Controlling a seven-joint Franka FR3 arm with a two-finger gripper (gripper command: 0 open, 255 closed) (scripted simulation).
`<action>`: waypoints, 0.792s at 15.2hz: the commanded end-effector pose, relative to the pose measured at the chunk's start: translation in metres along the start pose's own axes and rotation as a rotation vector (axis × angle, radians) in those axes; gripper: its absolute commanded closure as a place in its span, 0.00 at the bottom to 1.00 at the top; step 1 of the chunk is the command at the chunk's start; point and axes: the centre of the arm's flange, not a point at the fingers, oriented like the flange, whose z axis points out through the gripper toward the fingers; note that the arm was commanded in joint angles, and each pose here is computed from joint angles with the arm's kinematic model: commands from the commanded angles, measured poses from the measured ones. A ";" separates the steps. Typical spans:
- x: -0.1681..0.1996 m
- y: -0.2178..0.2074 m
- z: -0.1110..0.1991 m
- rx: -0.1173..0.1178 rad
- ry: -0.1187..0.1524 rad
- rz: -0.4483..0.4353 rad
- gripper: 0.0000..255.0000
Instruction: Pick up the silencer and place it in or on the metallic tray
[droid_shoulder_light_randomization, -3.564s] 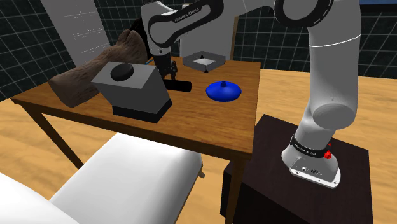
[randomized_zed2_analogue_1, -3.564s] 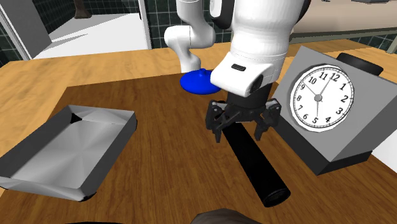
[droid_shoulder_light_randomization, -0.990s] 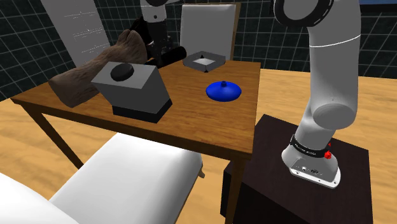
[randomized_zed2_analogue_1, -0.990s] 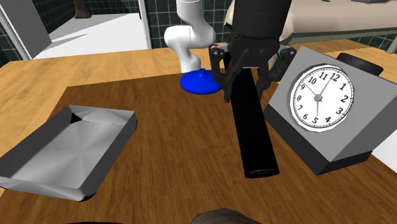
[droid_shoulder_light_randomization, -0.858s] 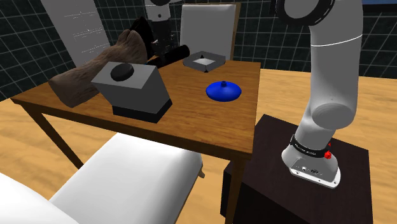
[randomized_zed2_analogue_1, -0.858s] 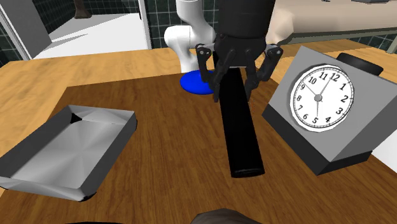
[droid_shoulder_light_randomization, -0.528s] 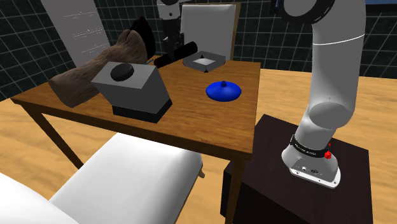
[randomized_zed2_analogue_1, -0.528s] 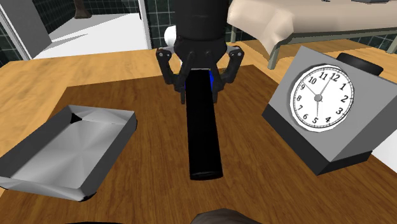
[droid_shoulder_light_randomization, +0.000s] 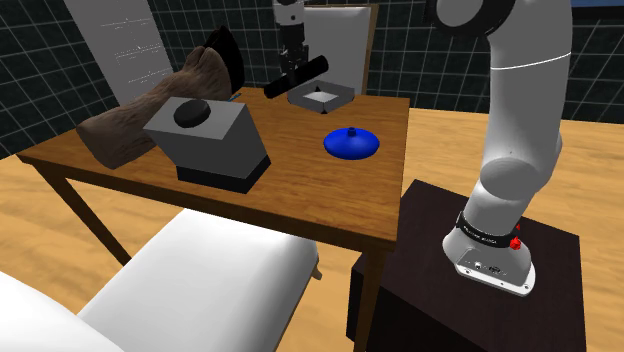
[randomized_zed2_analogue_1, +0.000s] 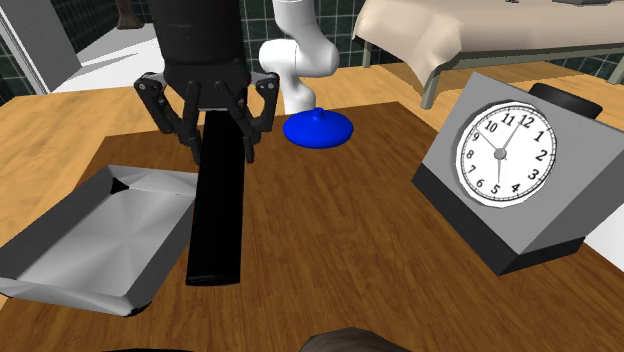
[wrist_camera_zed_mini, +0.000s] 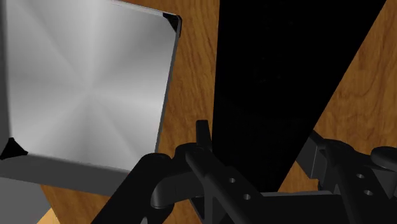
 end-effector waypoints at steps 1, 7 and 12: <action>-0.005 0.027 0.000 0.000 0.001 -0.001 1.00; -0.010 0.106 0.003 0.000 0.001 -0.001 1.00; -0.014 0.167 0.011 0.000 0.001 -0.001 1.00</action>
